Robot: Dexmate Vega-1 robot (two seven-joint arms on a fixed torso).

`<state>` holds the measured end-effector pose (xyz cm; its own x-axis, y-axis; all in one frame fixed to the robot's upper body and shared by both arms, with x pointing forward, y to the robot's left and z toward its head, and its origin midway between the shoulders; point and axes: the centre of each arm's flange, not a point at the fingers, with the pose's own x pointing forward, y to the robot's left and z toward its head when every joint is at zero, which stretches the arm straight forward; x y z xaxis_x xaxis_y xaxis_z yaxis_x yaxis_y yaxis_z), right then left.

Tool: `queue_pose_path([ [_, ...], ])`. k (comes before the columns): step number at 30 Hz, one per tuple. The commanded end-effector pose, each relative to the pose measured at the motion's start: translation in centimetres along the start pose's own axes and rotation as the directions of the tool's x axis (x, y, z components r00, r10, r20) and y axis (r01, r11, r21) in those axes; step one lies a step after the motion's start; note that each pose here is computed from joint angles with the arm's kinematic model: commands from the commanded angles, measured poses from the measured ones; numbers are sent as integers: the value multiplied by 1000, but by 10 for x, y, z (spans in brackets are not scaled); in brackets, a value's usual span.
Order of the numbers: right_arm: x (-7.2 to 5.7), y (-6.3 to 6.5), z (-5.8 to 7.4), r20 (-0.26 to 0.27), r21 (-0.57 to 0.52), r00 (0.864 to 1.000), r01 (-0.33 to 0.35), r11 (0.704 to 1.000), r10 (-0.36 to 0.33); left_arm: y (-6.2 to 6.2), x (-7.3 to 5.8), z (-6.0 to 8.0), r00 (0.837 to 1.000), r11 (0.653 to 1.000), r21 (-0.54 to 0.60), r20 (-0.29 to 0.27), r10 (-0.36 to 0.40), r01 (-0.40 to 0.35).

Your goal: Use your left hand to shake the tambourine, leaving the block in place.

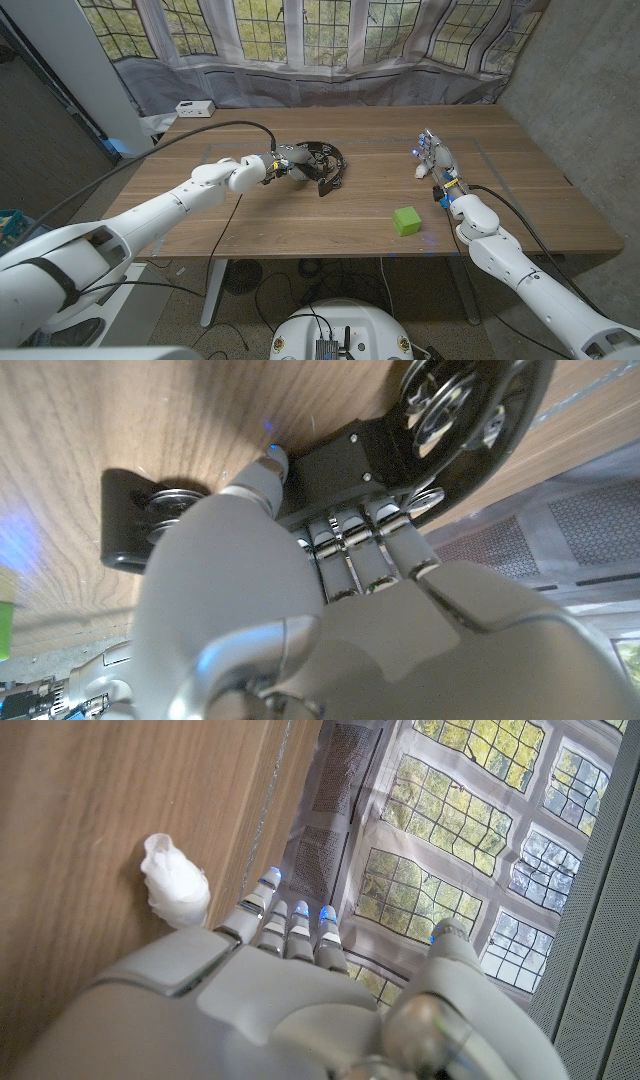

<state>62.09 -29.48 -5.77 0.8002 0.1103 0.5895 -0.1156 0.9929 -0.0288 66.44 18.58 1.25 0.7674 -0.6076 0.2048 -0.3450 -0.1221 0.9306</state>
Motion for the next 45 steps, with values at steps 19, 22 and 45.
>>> queue_pose_path([
  [19, 0, 1, 1, 8, 16, 1000, -22, 1000, 21, 8, -5, -3, 997, 997, -75, -67, -34, 29],
  [22, 0, 1, 1, 13, 12, 1000, -23, 1000, 23, 11, -6, -3, 997, 998, -68, -72, -24, 19],
  [45, -3, 0, 10, 56, 14, 998, -9, 1000, 8, 41, -16, -4, 993, 997, -22, -90, 73, -75],
])
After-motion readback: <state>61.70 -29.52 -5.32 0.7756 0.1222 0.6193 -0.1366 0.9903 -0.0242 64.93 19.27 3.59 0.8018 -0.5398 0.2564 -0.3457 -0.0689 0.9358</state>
